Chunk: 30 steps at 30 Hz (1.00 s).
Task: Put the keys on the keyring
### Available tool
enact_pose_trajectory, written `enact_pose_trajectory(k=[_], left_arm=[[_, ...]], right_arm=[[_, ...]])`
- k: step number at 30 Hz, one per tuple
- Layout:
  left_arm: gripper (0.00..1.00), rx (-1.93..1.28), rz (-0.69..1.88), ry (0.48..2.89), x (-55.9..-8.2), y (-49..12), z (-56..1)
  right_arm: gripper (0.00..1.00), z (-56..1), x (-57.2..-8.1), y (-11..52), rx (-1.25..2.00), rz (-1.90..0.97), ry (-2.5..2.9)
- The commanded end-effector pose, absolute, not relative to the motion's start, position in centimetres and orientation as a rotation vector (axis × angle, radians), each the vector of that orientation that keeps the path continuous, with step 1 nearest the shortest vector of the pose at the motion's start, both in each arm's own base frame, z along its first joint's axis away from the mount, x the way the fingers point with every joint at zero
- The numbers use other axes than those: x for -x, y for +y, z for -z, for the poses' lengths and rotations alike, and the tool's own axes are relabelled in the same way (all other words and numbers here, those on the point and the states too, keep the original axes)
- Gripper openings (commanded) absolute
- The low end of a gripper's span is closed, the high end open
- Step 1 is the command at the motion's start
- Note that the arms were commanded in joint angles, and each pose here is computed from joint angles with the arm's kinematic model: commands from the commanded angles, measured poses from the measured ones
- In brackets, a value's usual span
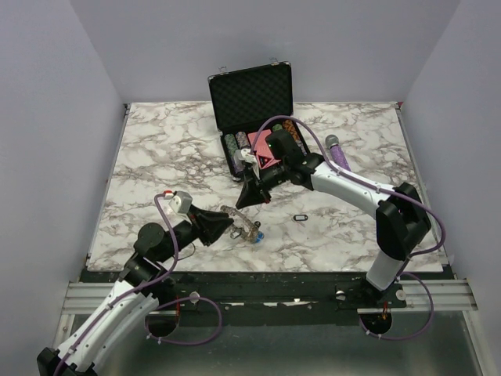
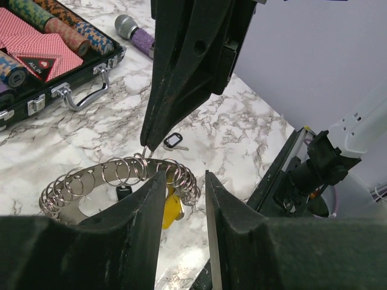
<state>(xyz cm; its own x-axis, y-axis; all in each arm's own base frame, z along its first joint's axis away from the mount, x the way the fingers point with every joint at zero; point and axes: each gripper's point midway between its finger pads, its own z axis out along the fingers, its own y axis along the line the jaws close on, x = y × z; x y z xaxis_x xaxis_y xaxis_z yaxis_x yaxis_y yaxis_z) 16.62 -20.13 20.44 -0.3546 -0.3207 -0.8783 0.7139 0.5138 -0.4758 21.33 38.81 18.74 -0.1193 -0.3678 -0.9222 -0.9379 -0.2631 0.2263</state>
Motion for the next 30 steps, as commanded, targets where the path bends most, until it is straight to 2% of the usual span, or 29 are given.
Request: enact_pose_trajectory(k=[1,12,25,30], left_arm=[[0.39,-0.398,1.164,1.539,-15.7,-20.8,-22.5],[0.4,-0.416,1.187,1.618,-16.4,-22.2,-21.2],[0.61,-0.219,1.018,1.7,-19.8,-20.4,-19.5],[0.63,-0.205,1.016,1.684,-20.1,-20.4,-19.9]], right_arm=[[0.0,-20.9,-20.8,38.6,1.612,-1.423,1.373],[0.0,-21.1,-20.9,38.4,1.603,-1.424,1.371],[0.0,-21.0,-20.9,38.3,1.597,-1.432,1.371],[0.0,-20.9,-20.9,38.3,1.597,-1.434,1.376]])
